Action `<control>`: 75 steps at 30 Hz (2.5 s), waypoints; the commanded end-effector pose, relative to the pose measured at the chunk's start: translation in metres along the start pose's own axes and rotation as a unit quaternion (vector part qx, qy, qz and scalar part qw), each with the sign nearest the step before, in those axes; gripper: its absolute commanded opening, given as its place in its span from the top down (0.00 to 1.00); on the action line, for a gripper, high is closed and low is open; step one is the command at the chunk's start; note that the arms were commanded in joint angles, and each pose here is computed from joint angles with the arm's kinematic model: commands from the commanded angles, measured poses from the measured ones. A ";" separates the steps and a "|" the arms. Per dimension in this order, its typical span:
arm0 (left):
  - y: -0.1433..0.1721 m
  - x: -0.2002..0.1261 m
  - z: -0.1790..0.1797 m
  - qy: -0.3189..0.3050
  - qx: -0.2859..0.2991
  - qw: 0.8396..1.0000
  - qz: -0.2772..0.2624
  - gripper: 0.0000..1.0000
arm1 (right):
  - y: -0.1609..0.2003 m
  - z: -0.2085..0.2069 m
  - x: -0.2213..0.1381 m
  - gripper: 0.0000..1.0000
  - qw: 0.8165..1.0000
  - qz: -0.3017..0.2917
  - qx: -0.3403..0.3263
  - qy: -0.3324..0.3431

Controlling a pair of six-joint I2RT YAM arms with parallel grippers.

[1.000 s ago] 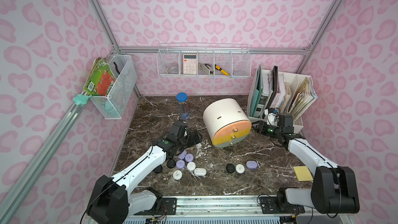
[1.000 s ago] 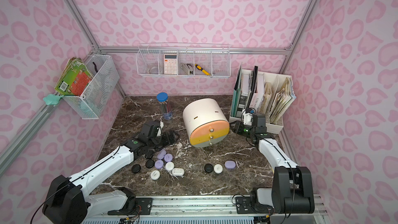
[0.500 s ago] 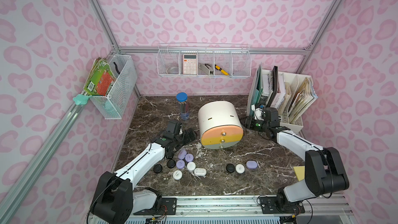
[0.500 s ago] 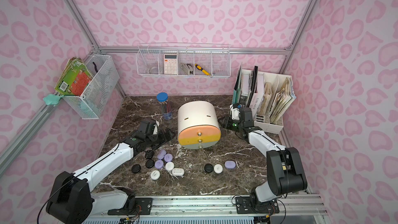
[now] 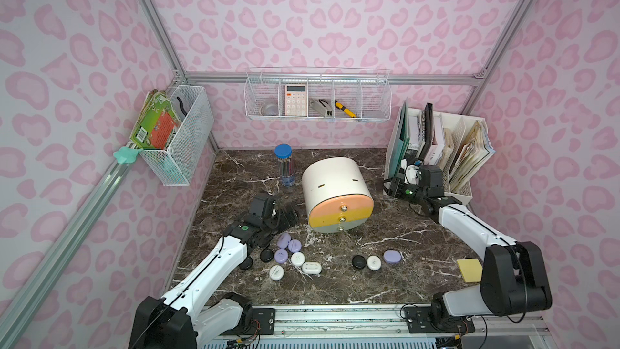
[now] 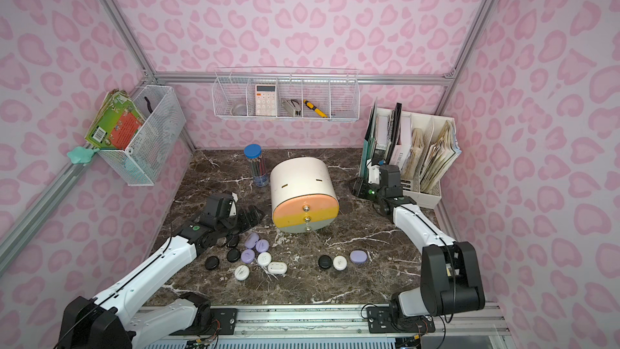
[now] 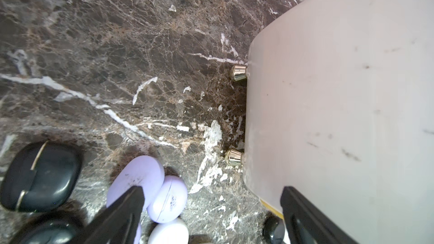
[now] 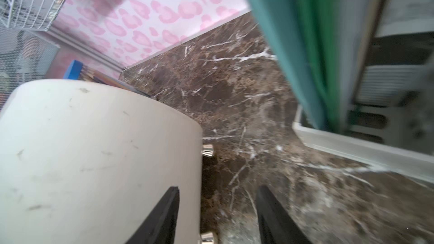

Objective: Put the bluetooth earphones in the drawer according to color
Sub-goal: Adjust the storage box at the center of the board, then open the drawer in the storage box.

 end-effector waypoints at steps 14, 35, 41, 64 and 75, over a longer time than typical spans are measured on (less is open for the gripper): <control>-0.006 -0.001 -0.007 0.010 0.002 1.000 0.001 0.04 | 0.083 0.052 -0.022 0.43 0.988 0.065 -0.040 -0.135; -0.003 -0.006 0.006 -0.001 -0.004 1.000 -0.010 0.04 | 0.058 0.072 0.052 0.46 0.989 -0.003 -0.013 -0.145; -0.003 -0.002 0.005 0.001 -0.006 1.000 -0.004 0.04 | 0.051 0.070 0.070 0.45 0.988 -0.003 -0.020 -0.154; 0.025 -0.003 -0.002 0.077 -0.050 0.994 0.067 0.06 | 0.030 0.148 0.008 0.48 0.974 0.000 -0.153 -0.166; 0.028 0.023 -0.008 0.083 -0.057 0.991 0.084 0.06 | 0.002 0.169 0.026 0.59 0.975 -0.005 -0.165 -0.149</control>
Point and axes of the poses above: each gripper's point midway between its finger pads, its own x axis out along the fingers, its own z axis along the line the jaws close on, y = z × x, the point moved 8 cm from there along -x, back along the fingers, and after that the axes turned 15 degrees about -x, right-handed, at the moved point
